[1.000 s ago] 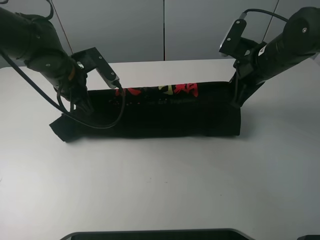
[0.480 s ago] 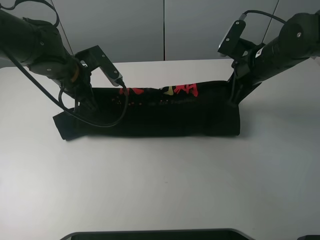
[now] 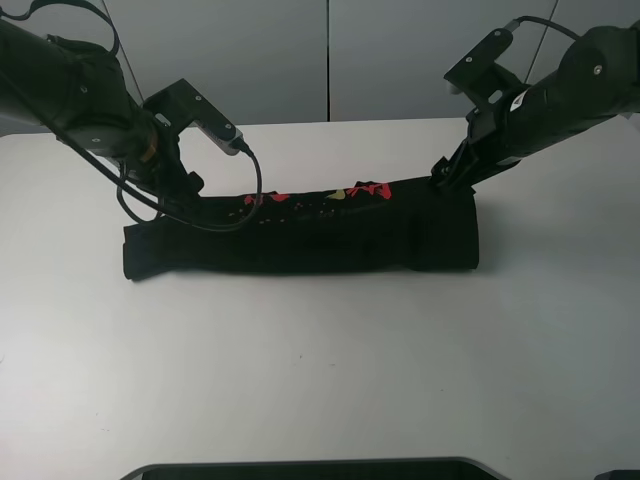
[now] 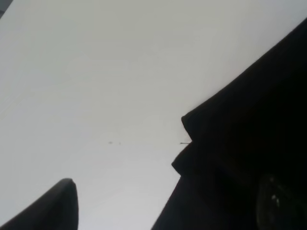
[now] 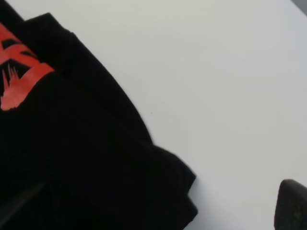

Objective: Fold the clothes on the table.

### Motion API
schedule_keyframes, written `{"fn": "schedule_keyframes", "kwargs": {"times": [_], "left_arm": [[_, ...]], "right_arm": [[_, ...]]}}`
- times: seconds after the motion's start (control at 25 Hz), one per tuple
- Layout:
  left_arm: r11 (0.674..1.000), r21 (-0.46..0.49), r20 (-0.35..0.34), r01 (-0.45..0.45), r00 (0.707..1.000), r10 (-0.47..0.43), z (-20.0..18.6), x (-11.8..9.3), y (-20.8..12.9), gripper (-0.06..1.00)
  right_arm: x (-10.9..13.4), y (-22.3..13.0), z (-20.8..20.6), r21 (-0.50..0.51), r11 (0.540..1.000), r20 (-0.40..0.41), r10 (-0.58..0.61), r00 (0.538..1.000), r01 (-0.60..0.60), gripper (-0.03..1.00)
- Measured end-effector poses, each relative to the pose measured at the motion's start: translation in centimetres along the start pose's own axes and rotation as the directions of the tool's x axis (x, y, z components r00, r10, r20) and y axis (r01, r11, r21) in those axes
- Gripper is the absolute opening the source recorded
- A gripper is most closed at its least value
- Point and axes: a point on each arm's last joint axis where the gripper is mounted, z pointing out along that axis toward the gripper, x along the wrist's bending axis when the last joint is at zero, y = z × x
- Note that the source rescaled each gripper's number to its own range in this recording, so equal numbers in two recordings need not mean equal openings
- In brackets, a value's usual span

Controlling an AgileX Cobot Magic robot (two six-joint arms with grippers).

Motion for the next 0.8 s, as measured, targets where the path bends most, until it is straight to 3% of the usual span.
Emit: {"fn": "schedule_keyframes", "kwargs": {"times": [0.28, 0.44, 0.64, 0.8], "left_arm": [[0.973, 0.113, 0.079, 0.202, 0.974, -0.212, -0.8, 0.3, 1.0, 0.96], [0.906, 0.241, 0.131, 0.347, 0.914, -0.385, -1.3, 2.1, 1.4, 0.96], [0.805, 0.387, 0.105, 0.45, 0.846, -0.523, -1.2, 4.6, 0.0, 0.96], [0.775, 0.475, 0.096, 0.417, 0.851, -0.517, -0.4, 4.3, -0.9, 0.96]], "right_arm": [[0.2, 0.0, -0.5, 0.141, 0.958, -0.045, 0.257, 0.965, -0.248, 1.0], [0.0, 0.5, -1.2, 0.242, 0.909, -0.051, 0.36, 0.931, -0.339, 1.0], [-0.2, 1.0, -1.7, 0.321, 0.833, -0.024, 0.483, 0.875, -0.45, 1.0], [-0.1, 0.9, -1.6, 0.34, 0.809, -0.014, 0.514, 0.858, -0.479, 1.0]]}}
